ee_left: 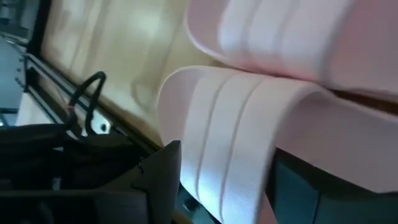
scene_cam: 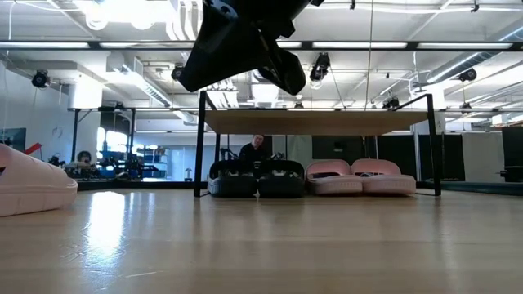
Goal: Pick and place slides into the shelf
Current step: Put the pink slide on the shelf
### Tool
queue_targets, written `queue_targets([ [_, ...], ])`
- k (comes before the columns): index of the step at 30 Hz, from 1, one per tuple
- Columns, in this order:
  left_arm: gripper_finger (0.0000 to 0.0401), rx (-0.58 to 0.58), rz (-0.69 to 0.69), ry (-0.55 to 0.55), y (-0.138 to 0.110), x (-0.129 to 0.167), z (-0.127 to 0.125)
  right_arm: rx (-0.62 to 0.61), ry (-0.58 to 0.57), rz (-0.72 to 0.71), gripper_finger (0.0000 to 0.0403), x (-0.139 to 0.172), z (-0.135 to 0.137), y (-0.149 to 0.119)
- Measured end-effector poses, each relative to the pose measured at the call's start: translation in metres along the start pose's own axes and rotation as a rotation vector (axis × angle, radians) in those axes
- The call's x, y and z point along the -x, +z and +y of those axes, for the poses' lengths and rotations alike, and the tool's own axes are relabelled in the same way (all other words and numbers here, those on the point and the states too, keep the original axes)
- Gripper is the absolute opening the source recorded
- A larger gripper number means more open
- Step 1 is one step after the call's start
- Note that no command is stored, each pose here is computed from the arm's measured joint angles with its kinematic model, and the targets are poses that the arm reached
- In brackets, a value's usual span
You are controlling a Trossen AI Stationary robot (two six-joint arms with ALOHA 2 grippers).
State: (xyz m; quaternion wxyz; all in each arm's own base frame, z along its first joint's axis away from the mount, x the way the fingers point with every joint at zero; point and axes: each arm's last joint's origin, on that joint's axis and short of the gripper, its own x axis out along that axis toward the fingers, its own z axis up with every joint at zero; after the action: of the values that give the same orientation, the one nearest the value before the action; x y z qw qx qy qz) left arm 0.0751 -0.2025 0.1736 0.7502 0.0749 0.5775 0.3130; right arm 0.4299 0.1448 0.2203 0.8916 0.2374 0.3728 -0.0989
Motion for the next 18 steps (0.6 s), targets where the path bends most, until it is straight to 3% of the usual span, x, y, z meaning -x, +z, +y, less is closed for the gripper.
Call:
queue_targets([
  [4,0.0165,-0.002,-0.014,-0.006,-0.003,-0.015,0.0,-0.029,-0.007,0.007,0.0013,0.0,-0.001,-0.001],
  [9,0.0088,-0.017,-0.013,-0.092,-0.008,-0.03,-0.005,-0.071,-0.017,0.016,0.0013,0.0,-0.002,-0.002],
  [13,0.0017,-0.032,-0.017,-0.041,-0.007,-0.031,0.001,-0.085,-0.019,-0.014,0.0013,0.005,-0.001,0.002],
  [18,0.0004,-0.039,-0.02,0.045,0.007,-0.011,0.026,-0.058,-0.03,-0.121,0.0013,0.026,0.008,0.017],
])
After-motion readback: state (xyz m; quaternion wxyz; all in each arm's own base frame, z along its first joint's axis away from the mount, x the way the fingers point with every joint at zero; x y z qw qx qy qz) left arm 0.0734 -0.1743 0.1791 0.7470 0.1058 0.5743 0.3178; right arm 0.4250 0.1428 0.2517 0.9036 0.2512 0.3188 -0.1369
